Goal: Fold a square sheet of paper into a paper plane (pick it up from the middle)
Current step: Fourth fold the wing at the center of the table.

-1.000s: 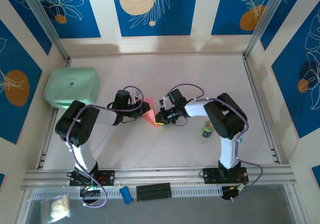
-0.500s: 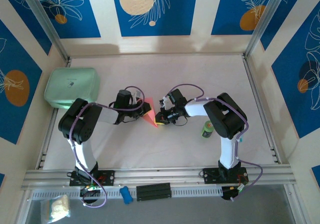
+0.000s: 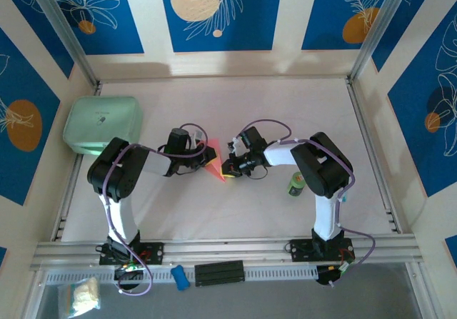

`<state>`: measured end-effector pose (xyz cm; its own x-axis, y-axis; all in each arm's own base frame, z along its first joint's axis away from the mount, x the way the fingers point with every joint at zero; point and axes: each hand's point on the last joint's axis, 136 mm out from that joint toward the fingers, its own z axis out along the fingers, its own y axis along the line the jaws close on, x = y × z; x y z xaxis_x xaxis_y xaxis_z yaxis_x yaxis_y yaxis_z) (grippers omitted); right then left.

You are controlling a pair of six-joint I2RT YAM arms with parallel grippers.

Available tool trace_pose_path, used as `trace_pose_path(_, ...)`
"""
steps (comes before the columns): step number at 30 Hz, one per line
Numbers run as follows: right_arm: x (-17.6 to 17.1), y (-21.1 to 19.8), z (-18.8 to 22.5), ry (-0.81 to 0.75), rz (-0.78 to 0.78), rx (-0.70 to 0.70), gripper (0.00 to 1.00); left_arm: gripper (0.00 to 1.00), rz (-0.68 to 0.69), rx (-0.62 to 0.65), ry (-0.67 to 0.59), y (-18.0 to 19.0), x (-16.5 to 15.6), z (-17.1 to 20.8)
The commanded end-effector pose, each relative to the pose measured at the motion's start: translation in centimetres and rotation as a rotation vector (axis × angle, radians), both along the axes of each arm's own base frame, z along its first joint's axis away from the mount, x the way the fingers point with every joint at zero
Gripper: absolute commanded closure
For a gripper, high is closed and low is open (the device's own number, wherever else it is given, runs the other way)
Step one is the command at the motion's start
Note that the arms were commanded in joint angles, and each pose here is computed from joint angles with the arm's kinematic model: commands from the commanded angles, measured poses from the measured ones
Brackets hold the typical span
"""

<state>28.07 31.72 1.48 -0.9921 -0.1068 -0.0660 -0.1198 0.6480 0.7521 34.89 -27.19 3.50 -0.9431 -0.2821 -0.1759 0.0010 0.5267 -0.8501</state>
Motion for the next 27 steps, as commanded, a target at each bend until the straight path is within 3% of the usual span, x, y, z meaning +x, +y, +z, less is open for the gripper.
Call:
trace_pose_path(1, -1.3, -3.3, -5.1, 0.079, -0.039, -0.185, 0.98, 0.83, -0.024, -0.013, -0.027, -0.8, 0.4, 0.5)
trace_pose_path(8, -1.1, -2.9, -3.9, 0.067, -0.038, -0.156, 0.92, 0.83, -0.013, 0.018, 0.014, -0.4, 0.1, -0.8)
trace_pose_path(18, -0.5, -2.4, 1.6, 0.034, -0.075, -0.055, 0.77, 0.84, 0.0, 0.044, 0.043, 0.1, -0.3, -1.8)
trace_pose_path(24, 0.0, -2.6, 3.8, -0.014, -0.099, -0.036, 0.77, 0.84, -0.001, 0.042, 0.041, 0.1, -0.4, -1.7)
trace_pose_path(27, 0.0, -1.8, 4.3, -0.023, -0.066, -0.024, 0.82, 0.84, -0.001, 0.042, 0.043, 0.1, -0.4, -1.8)
